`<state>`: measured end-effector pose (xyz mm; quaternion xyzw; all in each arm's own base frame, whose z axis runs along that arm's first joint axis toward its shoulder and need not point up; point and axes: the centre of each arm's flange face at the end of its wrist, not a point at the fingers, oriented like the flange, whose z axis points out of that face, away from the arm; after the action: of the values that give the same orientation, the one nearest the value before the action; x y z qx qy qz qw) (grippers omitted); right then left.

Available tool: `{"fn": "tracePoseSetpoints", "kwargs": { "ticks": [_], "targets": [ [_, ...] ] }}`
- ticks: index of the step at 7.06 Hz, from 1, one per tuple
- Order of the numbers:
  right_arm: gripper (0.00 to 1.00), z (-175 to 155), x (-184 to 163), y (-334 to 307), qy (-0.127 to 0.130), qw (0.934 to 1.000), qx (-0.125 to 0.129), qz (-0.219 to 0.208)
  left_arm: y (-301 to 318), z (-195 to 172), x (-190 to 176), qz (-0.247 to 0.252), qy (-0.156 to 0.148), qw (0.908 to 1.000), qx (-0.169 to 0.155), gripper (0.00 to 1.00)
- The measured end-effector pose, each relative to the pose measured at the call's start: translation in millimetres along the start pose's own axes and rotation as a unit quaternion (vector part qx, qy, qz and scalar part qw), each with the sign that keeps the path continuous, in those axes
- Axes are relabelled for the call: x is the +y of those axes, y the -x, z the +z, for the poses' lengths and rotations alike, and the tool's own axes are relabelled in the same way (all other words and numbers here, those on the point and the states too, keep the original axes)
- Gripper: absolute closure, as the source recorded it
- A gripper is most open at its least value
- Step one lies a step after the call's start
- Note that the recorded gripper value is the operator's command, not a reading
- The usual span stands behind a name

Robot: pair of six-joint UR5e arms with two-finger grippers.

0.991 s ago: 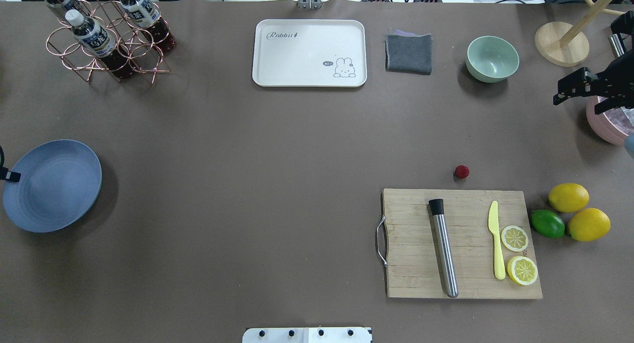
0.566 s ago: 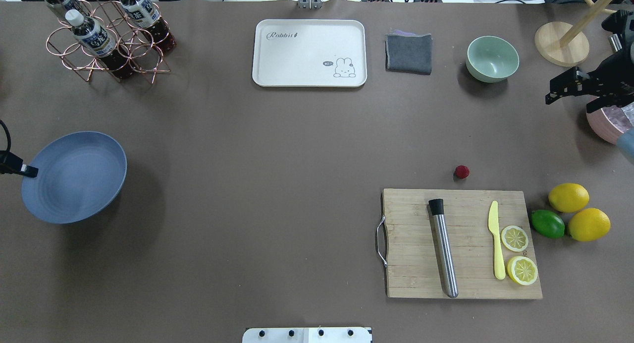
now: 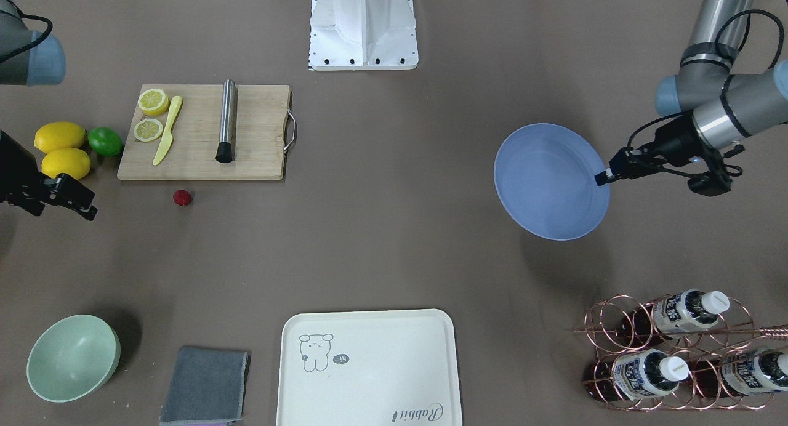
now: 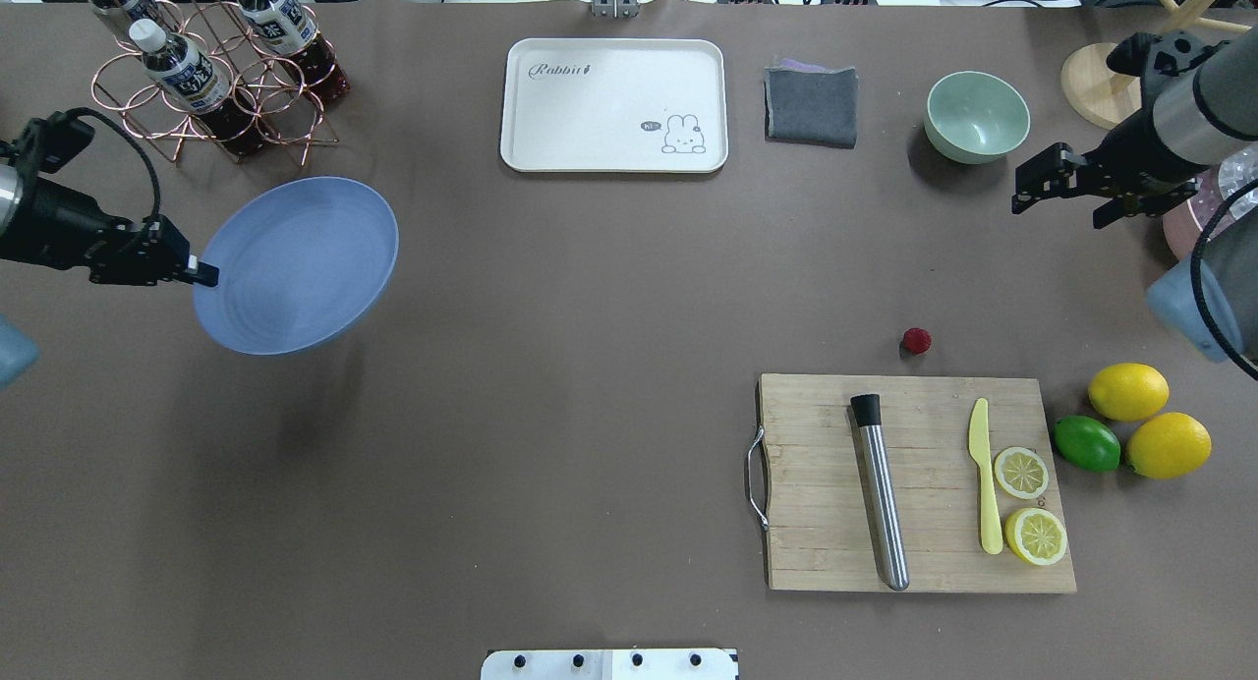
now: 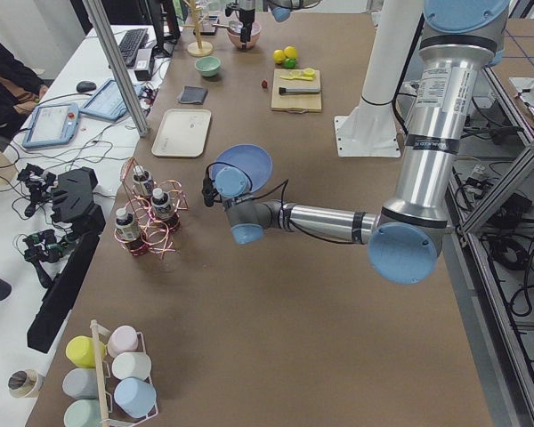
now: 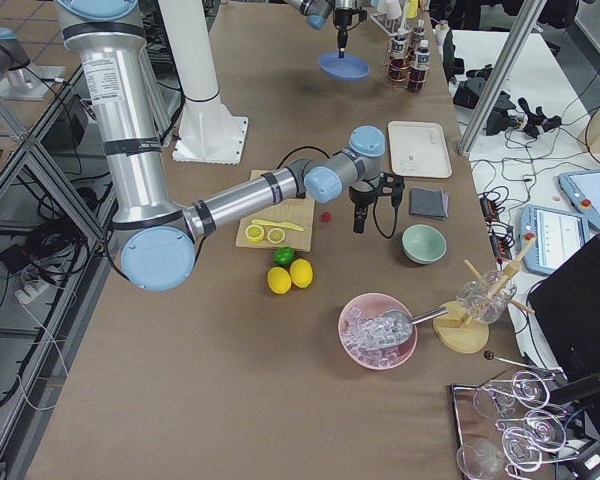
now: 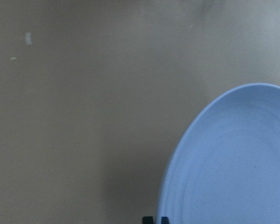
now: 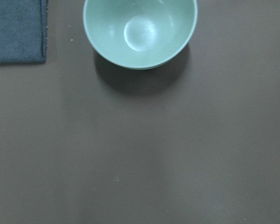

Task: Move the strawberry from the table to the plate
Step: 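Slide the blue plate inward with the left gripper while the right approaches the strawberry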

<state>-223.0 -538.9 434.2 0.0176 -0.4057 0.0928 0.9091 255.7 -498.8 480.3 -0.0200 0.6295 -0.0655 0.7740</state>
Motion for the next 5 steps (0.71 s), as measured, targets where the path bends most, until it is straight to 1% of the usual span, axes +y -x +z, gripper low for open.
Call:
{"fn": "tracePoseSetpoints", "kwargs": {
  "ticks": [1,2,4,5],
  "targets": [
    [0.0,11,10,27,0.001,1.0,0.001,-0.004,-31,26,11,-0.012,-0.007,0.9999,0.004,1.0],
    [0.0,24,23,50,0.003,0.9999,0.004,-0.009,-67,51,30,-0.022,-0.02,0.9996,-0.002,1.0],
    [0.0,43,46,77,0.011,0.9996,0.006,-0.024,-141,89,82,-0.032,-0.048,0.9976,-0.039,1.0],
    [0.0,53,58,88,0.013,0.9995,0.008,-0.026,-173,109,104,-0.041,-0.059,0.9961,-0.052,1.0]
  ]
}}
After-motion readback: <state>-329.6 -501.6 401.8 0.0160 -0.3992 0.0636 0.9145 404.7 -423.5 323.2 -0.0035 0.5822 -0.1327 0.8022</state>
